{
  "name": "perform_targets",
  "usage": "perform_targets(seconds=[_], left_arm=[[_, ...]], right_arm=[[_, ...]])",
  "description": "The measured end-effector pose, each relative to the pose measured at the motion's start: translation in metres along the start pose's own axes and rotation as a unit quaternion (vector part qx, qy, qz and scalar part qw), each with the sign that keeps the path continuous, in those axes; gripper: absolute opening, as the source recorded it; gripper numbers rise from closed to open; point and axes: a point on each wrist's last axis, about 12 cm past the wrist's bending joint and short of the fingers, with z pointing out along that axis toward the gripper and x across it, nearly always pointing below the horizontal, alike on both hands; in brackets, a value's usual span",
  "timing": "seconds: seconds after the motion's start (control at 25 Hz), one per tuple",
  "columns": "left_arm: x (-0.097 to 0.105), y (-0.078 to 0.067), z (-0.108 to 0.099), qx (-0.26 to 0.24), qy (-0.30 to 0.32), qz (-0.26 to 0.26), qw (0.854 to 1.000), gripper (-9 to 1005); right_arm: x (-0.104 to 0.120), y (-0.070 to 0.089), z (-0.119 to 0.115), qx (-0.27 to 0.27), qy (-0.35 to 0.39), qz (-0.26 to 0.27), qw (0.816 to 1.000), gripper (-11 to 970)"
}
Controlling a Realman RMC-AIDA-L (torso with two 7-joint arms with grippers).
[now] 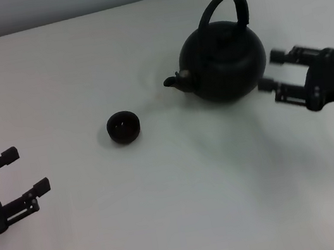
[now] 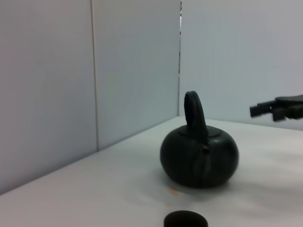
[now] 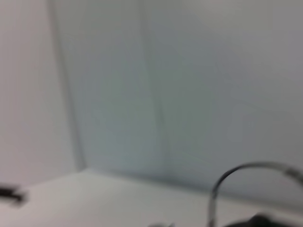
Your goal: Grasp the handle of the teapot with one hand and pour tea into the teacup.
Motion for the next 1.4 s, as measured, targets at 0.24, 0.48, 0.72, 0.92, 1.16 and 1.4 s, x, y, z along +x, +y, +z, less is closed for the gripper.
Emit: perform_targets(seconds=[0.24, 0.48, 0.72, 0.92, 1.16, 1.4], left_arm=[[-0.022, 0.021, 0.008, 0.046, 0.032, -0.004, 0.998, 824], [-0.049, 0.043, 0.026, 0.100, 0.072, -0.014, 0.992, 824], [-0.067, 0.054, 0.041, 0.123, 0.114, 0.001, 0.986, 824], [-0.070, 0.055, 0.044, 0.125, 0.123, 0.004, 0.984, 824], [-0.069, 0.055, 0.045, 0.127, 0.125, 0.009, 0.984, 824], [-0.067, 0.052, 0.046, 0.129, 0.125, 0.007, 0.984, 824]], right_arm=[[-0.024, -0.018, 0.015, -0.095, 0.112, -0.018, 0.989, 640], [-0.037, -0.024, 0.040, -0.142, 0.166, -0.045, 0.975, 641], [-0.043, -0.027, 0.047, -0.149, 0.174, -0.060, 0.971, 641], [-0.043, -0.027, 0.046, -0.151, 0.180, -0.063, 0.970, 641], [-0.043, -0.027, 0.045, -0.150, 0.181, -0.062, 0.970, 641], [-0.043, -0.027, 0.046, -0.152, 0.183, -0.064, 0.969, 641]])
